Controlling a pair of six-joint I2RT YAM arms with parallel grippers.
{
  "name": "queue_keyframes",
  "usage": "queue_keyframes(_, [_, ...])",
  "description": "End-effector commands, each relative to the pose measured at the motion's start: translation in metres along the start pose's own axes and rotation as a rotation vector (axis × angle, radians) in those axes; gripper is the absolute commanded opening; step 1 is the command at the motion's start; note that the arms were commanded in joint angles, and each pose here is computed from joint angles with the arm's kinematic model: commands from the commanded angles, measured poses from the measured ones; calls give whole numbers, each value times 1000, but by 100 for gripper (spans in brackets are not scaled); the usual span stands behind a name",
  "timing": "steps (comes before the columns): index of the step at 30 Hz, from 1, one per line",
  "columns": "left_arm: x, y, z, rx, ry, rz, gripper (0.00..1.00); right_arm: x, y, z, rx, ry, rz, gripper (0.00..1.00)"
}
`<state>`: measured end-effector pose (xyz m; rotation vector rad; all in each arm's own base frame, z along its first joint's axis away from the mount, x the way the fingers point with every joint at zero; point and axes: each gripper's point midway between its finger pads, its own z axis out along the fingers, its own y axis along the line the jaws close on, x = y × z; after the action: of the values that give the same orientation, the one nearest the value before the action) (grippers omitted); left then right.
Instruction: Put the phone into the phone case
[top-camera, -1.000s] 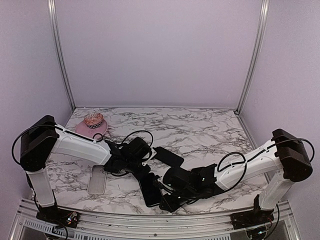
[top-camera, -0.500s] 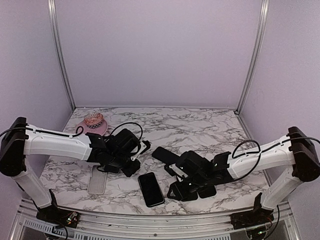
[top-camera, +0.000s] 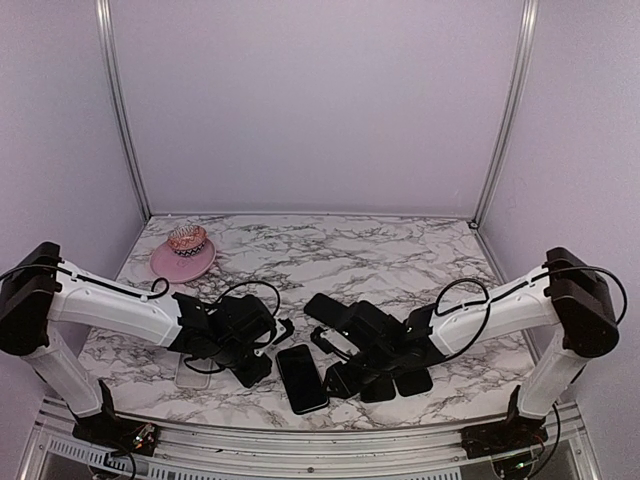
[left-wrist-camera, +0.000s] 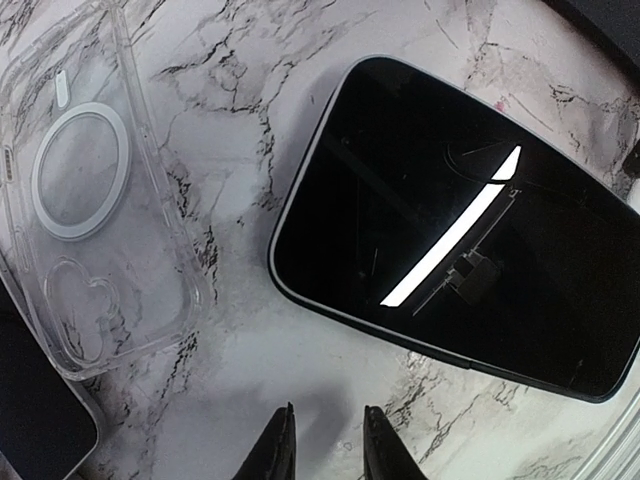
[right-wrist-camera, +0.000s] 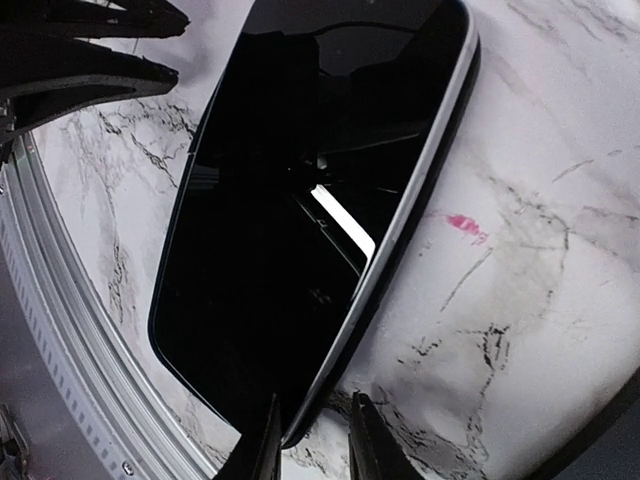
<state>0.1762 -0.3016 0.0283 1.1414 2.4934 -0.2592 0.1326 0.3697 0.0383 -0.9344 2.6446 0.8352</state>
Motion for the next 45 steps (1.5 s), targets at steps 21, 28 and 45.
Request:
queue_keyframes(21, [-6,18,0,6,-95,-206,18,-98,-3,-7,89,-141,-127,36])
queue_keyframes(28, [-8,9,15,80,-120,-239,13,-107,-8,27,78,-100,-141,31])
queue_keyframes(45, [-51,14,-22,155,-337,-327,28,-12,-79,52,569,124,-119,23])
